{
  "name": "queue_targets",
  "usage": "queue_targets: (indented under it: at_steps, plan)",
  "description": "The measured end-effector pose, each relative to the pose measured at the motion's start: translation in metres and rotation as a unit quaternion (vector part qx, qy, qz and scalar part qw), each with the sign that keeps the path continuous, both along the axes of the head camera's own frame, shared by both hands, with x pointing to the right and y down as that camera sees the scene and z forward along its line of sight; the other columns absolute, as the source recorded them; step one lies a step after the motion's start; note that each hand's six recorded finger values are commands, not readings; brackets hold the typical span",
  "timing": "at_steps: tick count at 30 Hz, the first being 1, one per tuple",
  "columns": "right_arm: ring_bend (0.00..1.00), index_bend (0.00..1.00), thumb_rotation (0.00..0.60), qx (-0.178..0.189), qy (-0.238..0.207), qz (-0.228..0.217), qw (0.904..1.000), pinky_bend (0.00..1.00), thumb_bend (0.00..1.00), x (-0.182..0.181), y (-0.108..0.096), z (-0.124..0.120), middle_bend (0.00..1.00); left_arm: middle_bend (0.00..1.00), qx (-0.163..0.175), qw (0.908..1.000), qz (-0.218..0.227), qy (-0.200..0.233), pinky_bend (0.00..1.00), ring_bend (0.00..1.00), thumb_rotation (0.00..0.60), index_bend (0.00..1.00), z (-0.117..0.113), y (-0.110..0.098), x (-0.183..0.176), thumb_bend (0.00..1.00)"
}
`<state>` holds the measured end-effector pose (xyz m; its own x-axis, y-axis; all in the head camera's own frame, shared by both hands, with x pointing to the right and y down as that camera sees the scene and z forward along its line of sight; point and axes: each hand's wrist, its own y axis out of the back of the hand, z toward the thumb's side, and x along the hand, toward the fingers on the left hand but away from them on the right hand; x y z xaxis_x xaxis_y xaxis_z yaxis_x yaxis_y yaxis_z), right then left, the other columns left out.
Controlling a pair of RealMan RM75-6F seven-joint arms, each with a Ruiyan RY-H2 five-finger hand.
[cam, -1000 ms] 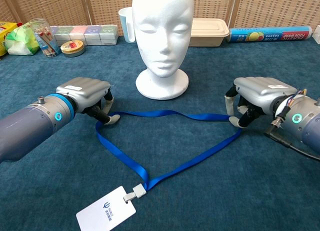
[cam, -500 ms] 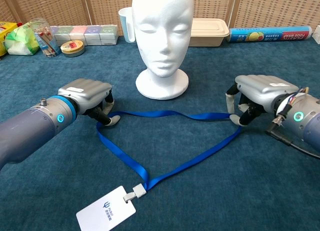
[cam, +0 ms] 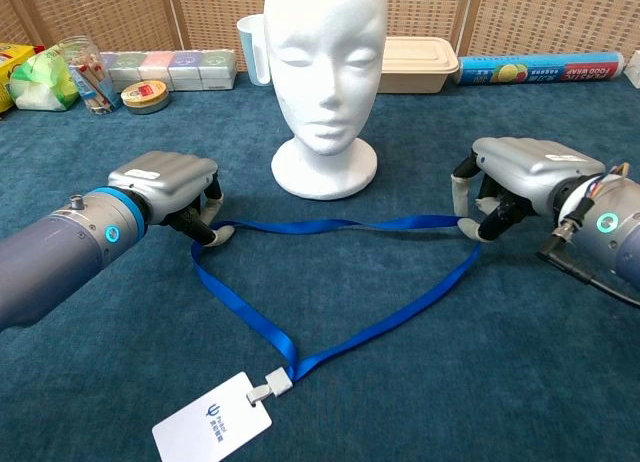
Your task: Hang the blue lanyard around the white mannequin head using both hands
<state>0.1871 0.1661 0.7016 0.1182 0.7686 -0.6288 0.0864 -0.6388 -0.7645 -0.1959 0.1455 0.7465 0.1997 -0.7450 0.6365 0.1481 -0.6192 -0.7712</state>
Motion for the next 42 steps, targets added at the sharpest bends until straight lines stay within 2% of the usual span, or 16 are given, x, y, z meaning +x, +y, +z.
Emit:
queue_targets:
  at_steps: [14,27,33,42]
  plan:
    - [1.00,0.60,0.600,-0.006,0.002,0.003,1.0000,1.00,0.48,0.002,0.003,0.003,0.93,1.00,0.007,0.9998,-0.012,0.011,1.00,1.00,0.523,0.80,-0.004,-0.005,-0.003,0.45]
    - [1.00,0.61,0.600,0.006,-0.007,0.010,0.9999,1.00,0.48,0.004,0.001,-0.004,0.94,1.00,0.031,0.9989,-0.023,0.026,1.00,1.00,0.535,0.82,-0.018,-0.009,-0.011,0.46]
    - [1.00,0.61,0.600,0.026,-0.019,0.008,0.9994,1.00,0.48,0.004,-0.003,-0.019,0.94,1.00,0.053,0.9969,-0.032,0.048,1.00,1.00,0.535,0.82,-0.036,-0.011,-0.017,0.46]
    - [1.00,0.62,0.600,0.076,-0.048,0.012,0.9958,1.00,0.48,0.010,-0.013,-0.062,0.94,1.00,0.101,0.9900,-0.036,0.091,1.00,1.00,0.535,0.82,-0.078,-0.019,-0.026,0.45]
